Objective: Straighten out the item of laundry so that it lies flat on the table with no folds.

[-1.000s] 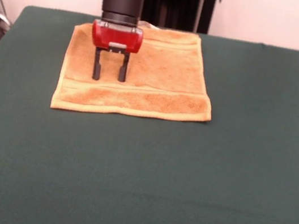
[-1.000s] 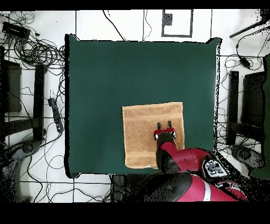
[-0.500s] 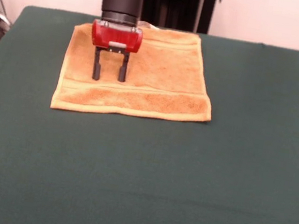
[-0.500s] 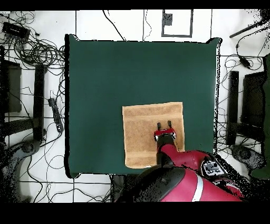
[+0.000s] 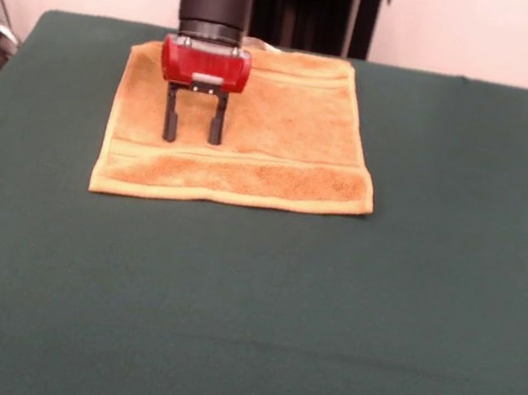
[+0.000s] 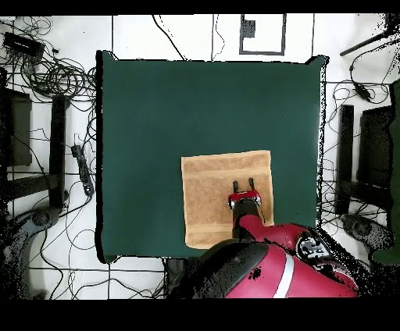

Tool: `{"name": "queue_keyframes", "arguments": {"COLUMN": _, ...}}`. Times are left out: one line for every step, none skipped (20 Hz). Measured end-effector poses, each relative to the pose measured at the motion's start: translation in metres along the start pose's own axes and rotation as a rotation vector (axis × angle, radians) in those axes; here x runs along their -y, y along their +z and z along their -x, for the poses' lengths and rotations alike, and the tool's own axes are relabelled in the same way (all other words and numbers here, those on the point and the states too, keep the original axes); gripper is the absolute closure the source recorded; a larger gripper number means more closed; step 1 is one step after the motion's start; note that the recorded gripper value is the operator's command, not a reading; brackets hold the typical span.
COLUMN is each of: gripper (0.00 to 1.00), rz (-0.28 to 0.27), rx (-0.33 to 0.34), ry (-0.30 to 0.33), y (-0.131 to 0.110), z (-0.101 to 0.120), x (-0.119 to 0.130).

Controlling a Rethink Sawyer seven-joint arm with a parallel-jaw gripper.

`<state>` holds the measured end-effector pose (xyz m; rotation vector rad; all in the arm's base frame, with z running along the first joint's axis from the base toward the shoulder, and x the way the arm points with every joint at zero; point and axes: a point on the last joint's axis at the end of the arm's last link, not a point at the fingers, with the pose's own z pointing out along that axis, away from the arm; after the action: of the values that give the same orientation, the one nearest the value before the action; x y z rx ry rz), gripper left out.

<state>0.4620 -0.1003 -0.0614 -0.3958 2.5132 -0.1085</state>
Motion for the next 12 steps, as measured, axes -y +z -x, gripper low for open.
{"name": "queue_keyframes", "arguments": {"gripper": 0.0, "rz": 0.001, "rx": -0.001, "ry": 0.001, "y": 0.0, "z": 0.0, "x": 0.0}}
{"name": "queue_keyframes", "arguments": {"gripper": 0.0, "rz": 0.001, "rx": -0.002, "ry": 0.002, "y": 0.0, "z": 0.0, "x": 0.0}}
{"name": "queue_keyframes", "arguments": {"gripper": 0.0, "rz": 0.001, "rx": -0.003, "ry": 0.003, "y": 0.0, "z": 0.0, "x": 0.0}}
{"name": "queue_keyframes", "arguments": {"gripper": 0.0, "rz": 0.002, "rx": -0.008, "ry": 0.008, "y": 0.0, "z": 0.0, "x": 0.001}}
{"name": "queue_keyframes", "arguments": {"gripper": 0.0, "rz": 0.002, "rx": -0.011, "ry": 0.01, "y": 0.001, "z": 0.001, "x": 0.001}}
{"name": "queue_keyframes", "arguments": {"gripper": 0.0, "rz": 0.002, "rx": -0.018, "ry": 0.014, "y": 0.001, "z": 0.002, "x": 0.001}}
{"name": "queue_keyframes", "arguments": {"gripper": 0.0, "rz": 0.003, "rx": -0.033, "ry": 0.02, "y": 0.001, "z": 0.004, "x": 0.001}}
{"name": "queue_keyframes", "arguments": {"gripper": 0.0, "rz": 0.002, "rx": -0.04, "ry": 0.022, "y": 0.001, "z": 0.004, "x": 0.001}}
{"name": "queue_keyframes", "arguments": {"gripper": 0.0, "rz": 0.002, "rx": -0.05, "ry": 0.024, "y": 0.001, "z": 0.006, "x": 0.001}}
{"name": "queue_keyframes", "arguments": {"gripper": 0.0, "rz": 0.001, "rx": -0.063, "ry": 0.027, "y": 0.001, "z": 0.007, "x": 0.001}}
{"name": "queue_keyframes", "arguments": {"gripper": 0.0, "rz": 0.0, "rx": -0.077, "ry": 0.031, "y": 0.002, "z": 0.009, "x": 0.001}}
{"name": "queue_keyframes", "arguments": {"gripper": 0.0, "rz": -0.007, "rx": -0.111, "ry": 0.042, "y": 0.002, "z": 0.014, "x": 0.001}}
